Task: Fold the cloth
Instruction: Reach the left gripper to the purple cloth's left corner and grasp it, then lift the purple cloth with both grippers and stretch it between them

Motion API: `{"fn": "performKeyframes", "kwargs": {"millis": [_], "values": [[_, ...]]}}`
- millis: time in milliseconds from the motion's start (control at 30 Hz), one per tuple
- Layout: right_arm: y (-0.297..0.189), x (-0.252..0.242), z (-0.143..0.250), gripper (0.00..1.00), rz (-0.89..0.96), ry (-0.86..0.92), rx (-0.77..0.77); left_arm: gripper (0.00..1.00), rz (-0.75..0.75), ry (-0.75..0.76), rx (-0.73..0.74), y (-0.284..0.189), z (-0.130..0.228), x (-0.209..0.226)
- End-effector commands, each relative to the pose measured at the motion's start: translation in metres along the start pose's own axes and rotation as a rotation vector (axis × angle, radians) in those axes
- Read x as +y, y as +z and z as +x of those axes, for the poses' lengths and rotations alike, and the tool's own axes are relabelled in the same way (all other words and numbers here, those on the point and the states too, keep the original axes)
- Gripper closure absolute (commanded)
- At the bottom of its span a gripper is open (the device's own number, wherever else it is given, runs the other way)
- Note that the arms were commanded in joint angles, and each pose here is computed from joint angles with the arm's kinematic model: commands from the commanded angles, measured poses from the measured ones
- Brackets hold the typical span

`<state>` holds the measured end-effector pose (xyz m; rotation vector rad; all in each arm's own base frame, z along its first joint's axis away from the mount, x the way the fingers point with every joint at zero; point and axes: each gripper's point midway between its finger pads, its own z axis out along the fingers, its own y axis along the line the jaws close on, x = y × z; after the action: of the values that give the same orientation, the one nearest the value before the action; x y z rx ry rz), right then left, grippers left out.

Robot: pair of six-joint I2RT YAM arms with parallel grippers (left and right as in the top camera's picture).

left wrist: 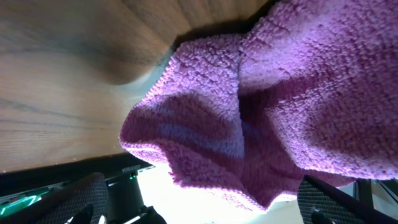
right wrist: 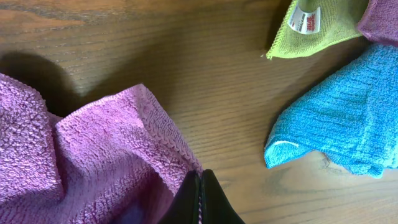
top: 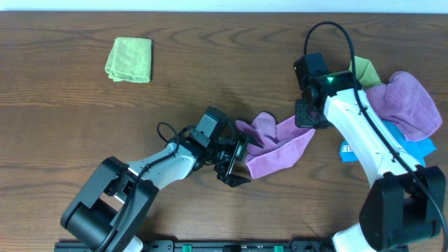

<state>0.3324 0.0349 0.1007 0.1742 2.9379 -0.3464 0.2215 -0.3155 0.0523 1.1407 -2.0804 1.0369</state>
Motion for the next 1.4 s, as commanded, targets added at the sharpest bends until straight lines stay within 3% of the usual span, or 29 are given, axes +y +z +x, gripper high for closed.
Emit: {"fn": "performKeyframes", "kwargs": {"millis": [0, 533, 767, 967, 1067, 1100, 1167, 1200, 1233, 1367], "values": [[-0.002, -0.003, -0.002, 0.98, 0.001, 0.026, -0.01, 0.0, -0.001, -0.017, -0.007, 0.003, -0.001, -0.002], [-0.003, 0.004, -0.005, 0.99, -0.034, 0.032, -0.019, 0.07, 0.004, -0.006, -0.055, 0.008, -0.004, -0.001], [-0.003, 0.003, -0.005, 0.98, -0.034, 0.031, -0.019, 0.23, 0.009, -0.012, -0.073, 0.009, -0.006, -0.001], [-0.003, 0.003, -0.005, 0.99, -0.034, 0.031, -0.018, 0.31, 0.011, 0.016, -0.079, 0.015, -0.001, -0.001], [-0.003, 0.003, -0.005, 0.98, -0.034, 0.031, -0.018, 0.43, 0.012, 0.016, -0.083, 0.015, -0.002, -0.001], [-0.003, 0.003, -0.005, 0.99, -0.034, 0.031, -0.018, 0.51, 0.012, 0.02, -0.083, 0.015, -0.002, -0.001], [-0.003, 0.003, -0.005, 0.99, -0.034, 0.031, -0.018, 0.72, 0.012, 0.04, -0.086, 0.014, -0.002, -0.001], [-0.003, 0.003, -0.005, 0.99, -0.034, 0.031, -0.018, 0.9, 0.012, 0.046, -0.086, 0.014, -0.002, -0.001], [-0.003, 0.003, -0.005, 0.98, -0.034, 0.031, -0.018, 0.94, 0.012, 0.054, -0.086, 0.014, -0.002, -0.001], [-0.003, 0.003, -0.005, 0.99, -0.034, 0.031, -0.019, 0.94, 0.063, 0.186, -0.056, 0.013, 0.005, -0.017]]}}
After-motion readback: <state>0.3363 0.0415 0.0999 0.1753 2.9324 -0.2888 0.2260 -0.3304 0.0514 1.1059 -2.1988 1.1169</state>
